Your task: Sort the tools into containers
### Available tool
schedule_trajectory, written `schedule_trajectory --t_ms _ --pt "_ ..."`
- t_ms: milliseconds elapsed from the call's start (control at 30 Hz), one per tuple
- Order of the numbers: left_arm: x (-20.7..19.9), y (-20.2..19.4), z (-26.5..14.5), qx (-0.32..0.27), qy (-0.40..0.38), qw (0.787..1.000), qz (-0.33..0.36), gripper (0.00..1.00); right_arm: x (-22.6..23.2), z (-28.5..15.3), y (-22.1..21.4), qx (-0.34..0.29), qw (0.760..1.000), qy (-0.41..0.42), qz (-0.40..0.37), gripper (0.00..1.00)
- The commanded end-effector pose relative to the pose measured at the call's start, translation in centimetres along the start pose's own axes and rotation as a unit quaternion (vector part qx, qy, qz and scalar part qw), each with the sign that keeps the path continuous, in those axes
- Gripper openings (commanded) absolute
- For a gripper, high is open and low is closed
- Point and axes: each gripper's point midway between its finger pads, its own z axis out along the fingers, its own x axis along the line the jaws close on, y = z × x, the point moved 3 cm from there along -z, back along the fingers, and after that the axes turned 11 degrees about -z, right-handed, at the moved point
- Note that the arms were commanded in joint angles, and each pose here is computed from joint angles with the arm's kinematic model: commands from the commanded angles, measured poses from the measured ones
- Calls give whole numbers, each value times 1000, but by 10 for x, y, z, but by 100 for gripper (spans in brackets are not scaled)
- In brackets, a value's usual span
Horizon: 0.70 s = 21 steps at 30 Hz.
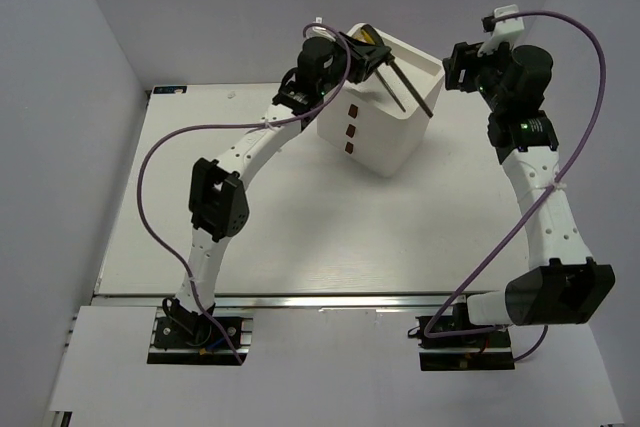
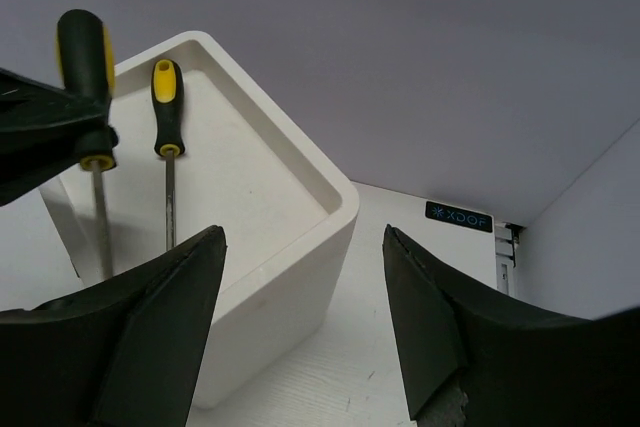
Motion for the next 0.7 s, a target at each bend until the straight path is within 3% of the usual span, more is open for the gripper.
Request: schedule_trajectory --t_ms 0,267,667 --pt "-59 14 4 -56 -78 995 -19 0 -11 -16 18 -41 999 -21 6 70" --pt "-43 34 9 -70 -62 995 -16 0 -11 -30 5 -32 999 -23 17 70" --pt "-3 82 -1 -90 28 995 -1 0 -3 -31 -10 -20 999 -5 34 69"
